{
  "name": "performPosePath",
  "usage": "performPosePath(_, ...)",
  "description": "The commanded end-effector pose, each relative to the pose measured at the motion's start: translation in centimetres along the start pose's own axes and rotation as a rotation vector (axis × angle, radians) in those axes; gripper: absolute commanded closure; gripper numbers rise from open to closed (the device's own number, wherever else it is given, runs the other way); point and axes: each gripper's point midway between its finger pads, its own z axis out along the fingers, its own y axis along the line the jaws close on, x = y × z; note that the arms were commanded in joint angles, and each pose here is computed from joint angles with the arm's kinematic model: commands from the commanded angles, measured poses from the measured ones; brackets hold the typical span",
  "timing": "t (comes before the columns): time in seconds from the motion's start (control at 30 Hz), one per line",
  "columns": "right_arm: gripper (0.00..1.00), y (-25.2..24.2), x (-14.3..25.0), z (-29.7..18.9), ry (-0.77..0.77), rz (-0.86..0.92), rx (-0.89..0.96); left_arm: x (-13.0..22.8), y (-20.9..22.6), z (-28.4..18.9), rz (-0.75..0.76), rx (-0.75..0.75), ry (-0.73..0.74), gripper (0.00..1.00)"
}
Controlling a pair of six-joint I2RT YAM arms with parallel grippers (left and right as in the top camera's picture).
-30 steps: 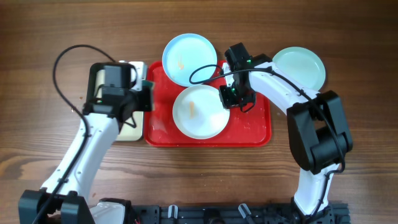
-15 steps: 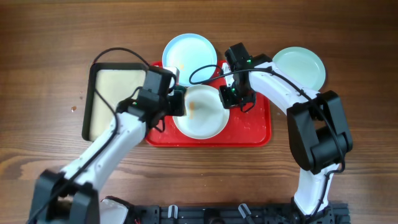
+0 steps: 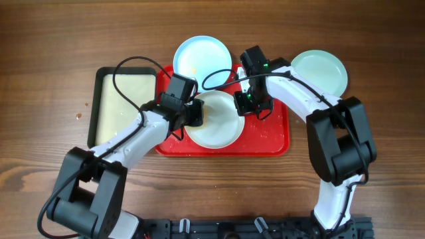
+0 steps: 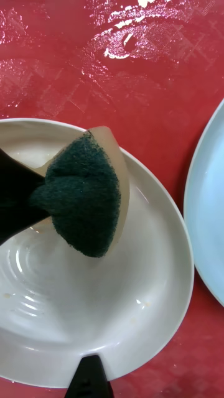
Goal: Clean dirty plates on tray and stack at the side
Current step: 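Move the sponge with the left gripper onto the white plate, then scrub the white plate with the sponge while the right gripper holds it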
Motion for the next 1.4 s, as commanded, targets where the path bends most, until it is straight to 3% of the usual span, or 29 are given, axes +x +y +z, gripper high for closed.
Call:
performPosePath(0.0,0.96,0.0,0.5,0.6,0.023,-0.004,-0.006,0.3,0.2,0.5,-0.018,-0.014,0.006,0.96)
performPosePath(0.47,0.96,0.0,0.5,0.7,0.024,-0.004,-0.005,3.2,1.7,3.8,-0.132,-0.068,0.121,0.96)
performPosePath(0.87,0.96,0.0,0.5,0.7,0.024,-0.005,-0.005,6.1,-1.9,5.3,-0.183,0.161,0.286,0.96)
performPosePath(1.1,0.96,0.0,0.5,0.7,0.023,-0.005,-0.006,5.9,-4.3,4.7,-0.181,0.3,0.309,0.96)
performPosePath(1.27,0.96,-0.1,0.5,0.7,0.024,-0.005,-0.005,5.9,-4.6,4.6,-0.179,0.317,0.312,0.96)
performPosePath(1.37,0.96,-0.1,0.5,0.7,0.023,-0.005,-0.005,4.9,-6.4,3.2,-0.133,0.419,0.287,0.96)
